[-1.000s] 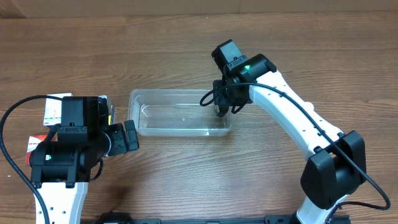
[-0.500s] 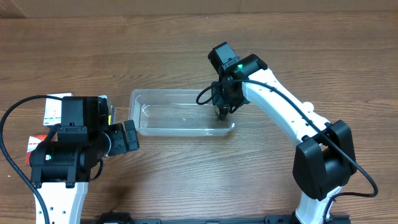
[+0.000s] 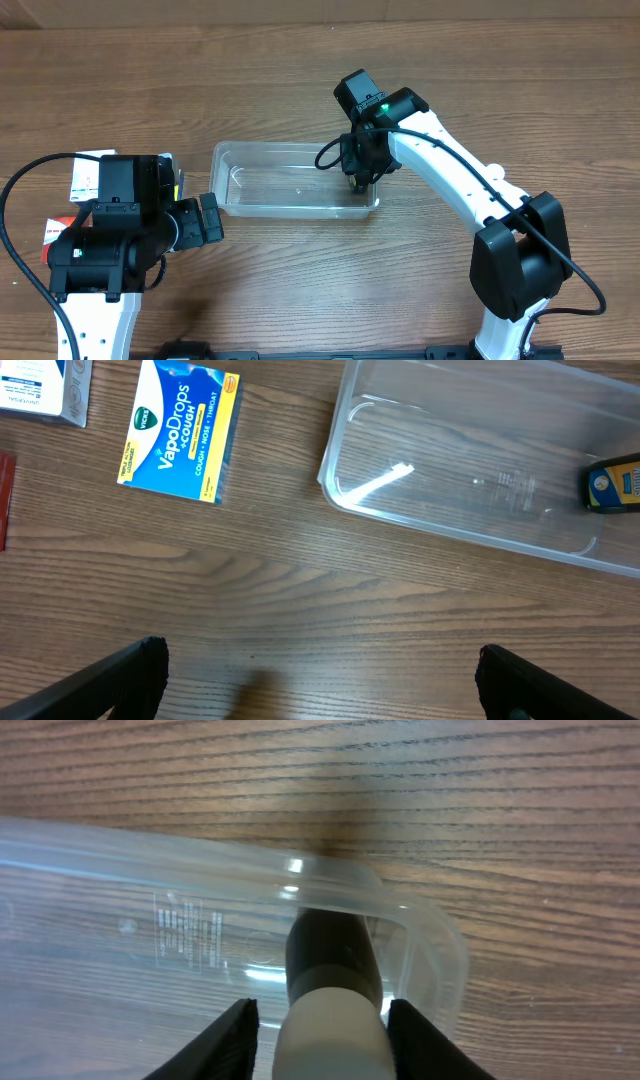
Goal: Pack container
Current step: 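Release the bottle and grasp the orange tube with the right gripper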
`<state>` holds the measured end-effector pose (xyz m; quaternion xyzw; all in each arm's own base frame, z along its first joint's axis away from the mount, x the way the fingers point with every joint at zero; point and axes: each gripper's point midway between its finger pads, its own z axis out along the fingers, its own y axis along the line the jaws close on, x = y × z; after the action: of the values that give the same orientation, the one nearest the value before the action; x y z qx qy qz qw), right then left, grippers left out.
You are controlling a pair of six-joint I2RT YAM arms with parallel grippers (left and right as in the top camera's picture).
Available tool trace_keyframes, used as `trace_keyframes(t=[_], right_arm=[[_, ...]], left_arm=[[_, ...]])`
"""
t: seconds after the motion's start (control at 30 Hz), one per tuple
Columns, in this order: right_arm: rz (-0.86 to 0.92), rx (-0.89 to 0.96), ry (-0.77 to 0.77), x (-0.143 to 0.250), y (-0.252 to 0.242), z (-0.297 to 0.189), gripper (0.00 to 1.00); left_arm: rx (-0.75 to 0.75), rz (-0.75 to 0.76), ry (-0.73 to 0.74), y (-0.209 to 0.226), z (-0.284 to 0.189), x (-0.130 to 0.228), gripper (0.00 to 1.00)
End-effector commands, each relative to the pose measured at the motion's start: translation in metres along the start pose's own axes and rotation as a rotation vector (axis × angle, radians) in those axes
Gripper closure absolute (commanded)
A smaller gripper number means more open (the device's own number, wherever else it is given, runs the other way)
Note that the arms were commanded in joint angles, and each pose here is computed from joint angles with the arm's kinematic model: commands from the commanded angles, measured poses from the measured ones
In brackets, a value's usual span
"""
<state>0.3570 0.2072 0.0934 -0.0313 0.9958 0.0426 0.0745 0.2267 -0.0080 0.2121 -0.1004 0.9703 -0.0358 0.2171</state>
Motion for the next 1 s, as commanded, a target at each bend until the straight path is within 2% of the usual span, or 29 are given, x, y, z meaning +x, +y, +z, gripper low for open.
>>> trace_keyframes(t=[0.0,0.23,0.4,0.43,0.47,0.5,0.53,0.63,0.77,0.83,0.97], right_arm=[[-0.003,0.014,-0.021,-0.005,-0.002,-0.004,0.52],[-0.026,-0.026,-0.105,-0.021,0.006,-0.045,0.51],[-0.029,-0.059,-0.183,-0.03,0.009,-0.099,0.51],[-0.027,-0.067,-0.199,-0.031,0.01,-0.111,0.48],[-0.022,-0.073,-0.219,-0.033,0.008,-0.123,0.37],[-0.013,-0.078,-0.241,-0.036,0.005,-0.136,0.08],[-0.002,-0.086,-0.265,-0.039,0.002,-0.149,0.0],[0.076,-0.092,-0.324,-0.043,-0.026,-0.19,0.0],[0.253,-0.065,-0.375,-0.04,-0.087,-0.231,0.0],[0.37,-0.034,-0.368,-0.036,-0.13,-0.236,0.0],[0.504,-0.013,-0.262,-0.025,-0.176,-0.213,0.0]], left_arm=[[0.011,-0.016,-0.02,-0.001,-0.005,-0.007,0.0],[0.011,-0.016,-0.021,-0.001,-0.005,-0.007,0.0],[0.011,-0.016,-0.02,-0.001,-0.005,-0.007,0.0],[0.011,-0.016,-0.02,-0.001,-0.005,-0.007,0.0],[0.011,-0.016,-0.02,-0.001,-0.005,-0.007,0.0],[0.011,-0.016,-0.02,-0.001,-0.005,-0.007,0.0],[0.011,-0.016,-0.02,-0.001,-0.005,-0.007,0.0],[0.011,-0.016,-0.02,-0.001,-0.005,-0.007,0.0],[0.011,-0.016,-0.021,-0.001,-0.005,-0.007,0.0],[0.011,-0.016,-0.021,-0.001,-0.005,-0.007,0.0],[0.011,-0.016,-0.021,-0.001,-0.005,-0.007,0.0]])
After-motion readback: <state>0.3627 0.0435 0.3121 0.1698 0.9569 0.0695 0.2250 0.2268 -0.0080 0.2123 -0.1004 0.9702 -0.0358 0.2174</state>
